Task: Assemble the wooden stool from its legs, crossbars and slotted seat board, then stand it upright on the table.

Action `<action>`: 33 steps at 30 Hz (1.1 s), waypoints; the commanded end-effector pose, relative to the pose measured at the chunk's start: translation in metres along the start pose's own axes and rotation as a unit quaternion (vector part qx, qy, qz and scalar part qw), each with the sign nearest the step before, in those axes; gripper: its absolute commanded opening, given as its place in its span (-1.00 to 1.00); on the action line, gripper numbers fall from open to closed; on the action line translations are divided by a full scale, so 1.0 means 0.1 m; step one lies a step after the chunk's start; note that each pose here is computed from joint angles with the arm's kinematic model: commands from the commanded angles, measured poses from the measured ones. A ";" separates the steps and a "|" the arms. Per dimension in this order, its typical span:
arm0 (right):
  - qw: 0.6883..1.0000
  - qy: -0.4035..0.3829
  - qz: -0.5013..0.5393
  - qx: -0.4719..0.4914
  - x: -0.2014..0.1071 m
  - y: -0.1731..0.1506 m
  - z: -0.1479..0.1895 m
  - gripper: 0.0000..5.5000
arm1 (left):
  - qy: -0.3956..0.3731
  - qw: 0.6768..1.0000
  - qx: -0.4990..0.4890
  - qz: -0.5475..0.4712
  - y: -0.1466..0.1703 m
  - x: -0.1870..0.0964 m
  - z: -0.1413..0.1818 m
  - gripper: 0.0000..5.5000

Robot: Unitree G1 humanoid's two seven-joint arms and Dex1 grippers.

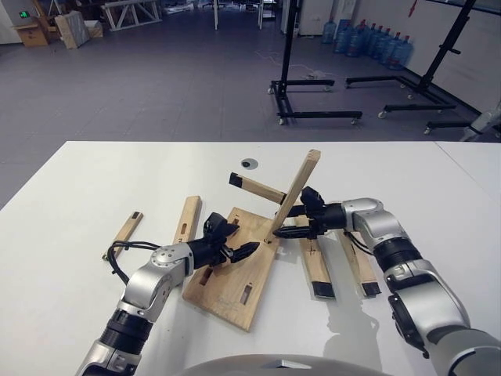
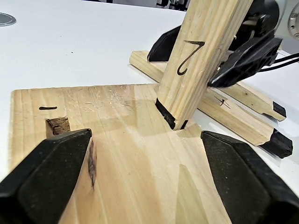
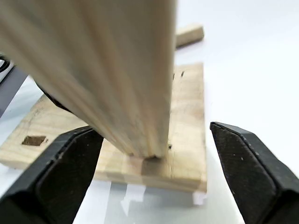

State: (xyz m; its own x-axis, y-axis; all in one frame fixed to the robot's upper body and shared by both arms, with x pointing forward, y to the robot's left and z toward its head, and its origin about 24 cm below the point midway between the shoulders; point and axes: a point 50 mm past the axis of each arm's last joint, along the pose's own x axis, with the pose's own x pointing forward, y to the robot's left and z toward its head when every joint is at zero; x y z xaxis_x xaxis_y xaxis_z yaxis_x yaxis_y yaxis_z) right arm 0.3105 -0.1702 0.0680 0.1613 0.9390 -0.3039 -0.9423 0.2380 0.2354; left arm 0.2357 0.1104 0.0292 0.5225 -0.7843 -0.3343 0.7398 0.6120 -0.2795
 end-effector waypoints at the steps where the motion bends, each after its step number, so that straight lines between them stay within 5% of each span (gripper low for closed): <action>1: 0.998 -0.037 -0.032 -0.032 -0.11 0.08 0.15 0.48 | 0.078 0.995 -0.047 0.032 0.01 -0.06 -0.38 0.56; 13: 0.966 -0.095 -0.207 -0.124 -0.84 0.21 0.37 0.48 | 0.068 0.994 -0.062 0.066 0.05 -0.09 -0.43 0.56; 19: 0.896 -0.296 -0.295 -0.147 -1.08 0.16 1.15 0.48 | 0.068 0.994 -0.061 0.067 0.08 -0.06 -0.43 0.56; 27: 0.870 -0.385 -0.267 -0.153 -0.87 0.33 2.09 0.48 | 0.066 0.994 -0.063 0.064 0.07 -0.01 -0.45 0.56; 30: 0.906 -0.329 -0.247 -0.098 -0.53 0.23 1.91 0.48 | 0.065 0.994 -0.065 0.062 0.05 0.01 -0.47 0.56; 33: 0.958 -0.206 -0.198 -0.029 -0.04 0.21 1.34 0.48 | 0.063 0.994 -0.067 0.061 0.02 0.04 -0.48 0.56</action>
State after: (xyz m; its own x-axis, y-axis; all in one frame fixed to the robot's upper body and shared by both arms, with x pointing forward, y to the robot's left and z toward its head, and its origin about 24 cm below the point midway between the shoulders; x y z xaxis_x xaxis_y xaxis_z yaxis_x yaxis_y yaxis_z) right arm 0.3361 -0.1509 0.2425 0.6352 0.7426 0.2125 -0.7682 0.6359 0.0740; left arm 0.2399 0.1037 0.0239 0.5900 -0.7538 -0.2894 0.6950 0.6565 -0.2931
